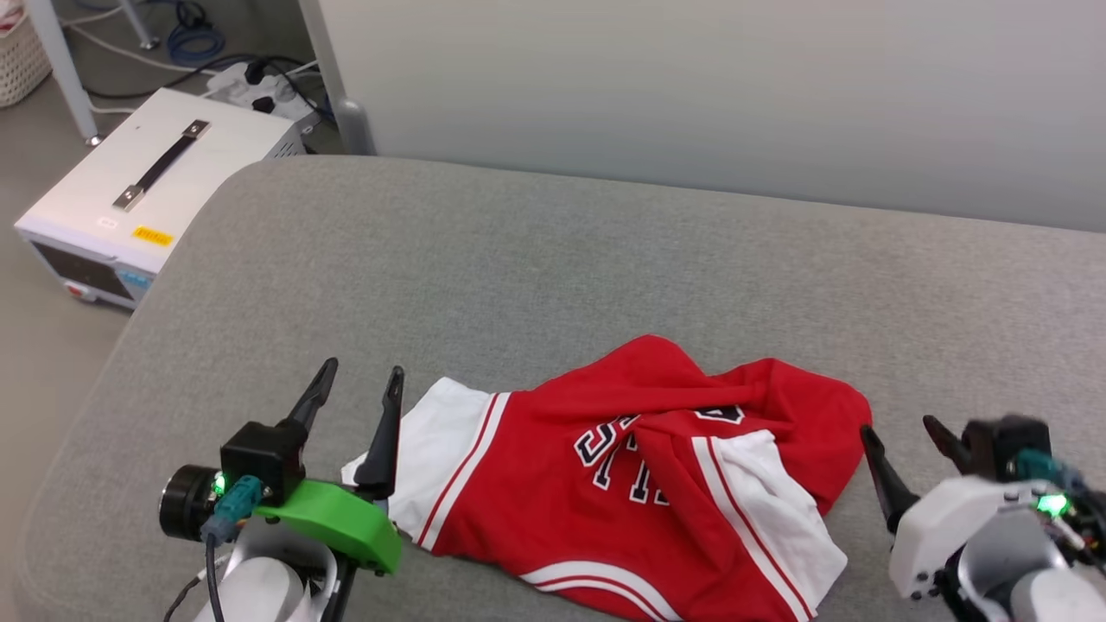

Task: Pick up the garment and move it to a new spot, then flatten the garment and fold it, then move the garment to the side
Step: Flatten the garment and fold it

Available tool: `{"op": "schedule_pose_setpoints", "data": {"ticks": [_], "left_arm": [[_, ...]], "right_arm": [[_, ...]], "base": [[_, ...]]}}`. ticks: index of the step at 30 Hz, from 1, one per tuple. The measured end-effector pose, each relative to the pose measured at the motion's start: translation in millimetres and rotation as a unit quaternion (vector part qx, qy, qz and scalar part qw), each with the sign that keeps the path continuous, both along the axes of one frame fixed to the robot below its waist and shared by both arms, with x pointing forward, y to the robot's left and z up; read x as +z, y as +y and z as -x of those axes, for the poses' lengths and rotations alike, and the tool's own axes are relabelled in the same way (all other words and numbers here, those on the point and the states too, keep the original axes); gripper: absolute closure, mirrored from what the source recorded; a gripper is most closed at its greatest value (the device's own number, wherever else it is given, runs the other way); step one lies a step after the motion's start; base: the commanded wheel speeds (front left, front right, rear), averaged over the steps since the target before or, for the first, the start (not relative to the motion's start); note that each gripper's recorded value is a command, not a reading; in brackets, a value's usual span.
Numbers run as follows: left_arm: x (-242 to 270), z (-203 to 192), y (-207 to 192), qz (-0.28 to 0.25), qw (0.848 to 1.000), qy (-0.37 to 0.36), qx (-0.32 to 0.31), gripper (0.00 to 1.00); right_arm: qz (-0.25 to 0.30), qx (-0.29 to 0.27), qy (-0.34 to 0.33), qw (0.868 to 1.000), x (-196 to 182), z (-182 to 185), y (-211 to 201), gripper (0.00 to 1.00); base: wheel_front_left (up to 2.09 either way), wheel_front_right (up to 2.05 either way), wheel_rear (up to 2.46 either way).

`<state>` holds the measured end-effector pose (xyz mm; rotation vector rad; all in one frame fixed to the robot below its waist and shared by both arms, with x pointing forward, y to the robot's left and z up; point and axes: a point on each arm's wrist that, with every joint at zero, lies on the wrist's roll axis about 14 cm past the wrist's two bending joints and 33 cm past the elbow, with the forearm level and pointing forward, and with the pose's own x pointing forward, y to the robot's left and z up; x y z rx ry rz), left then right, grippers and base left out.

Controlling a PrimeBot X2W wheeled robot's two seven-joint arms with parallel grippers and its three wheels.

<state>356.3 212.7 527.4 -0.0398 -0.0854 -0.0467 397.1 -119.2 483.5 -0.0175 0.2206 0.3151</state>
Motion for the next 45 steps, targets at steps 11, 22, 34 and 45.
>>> {"op": "schedule_pose_setpoints", "data": {"ticks": [11, 22, 34, 45], "left_arm": [[-3, 7, -1, 0.017, 1.0, 0.004, 0.008, 0.0], [-20, 7, 17, 0.023, 0.998, 0.032, 0.046, 0.0], [-27, 11, 28, 0.024, 0.996, 0.043, 0.072, 0.0], [-25, -2, 31, 0.031, 0.996, 0.038, 0.079, 0.0]], "right_arm": [[0.107, 0.035, 0.23, 0.967, -51, -39, -1, 0.0], [0.143, 0.065, 0.332, 0.93, -110, -54, 15, 0.64], [0.204, 0.056, 0.227, 0.951, -73, -135, 9, 1.0], [0.298, 0.037, 0.044, 0.953, 28, -250, 8, 1.0]], "base": [[0.0, 0.0, 0.0], [0.0, 0.0, 0.0], [0.0, 0.0, 0.0], [0.0, 0.0, 0.0]]}}
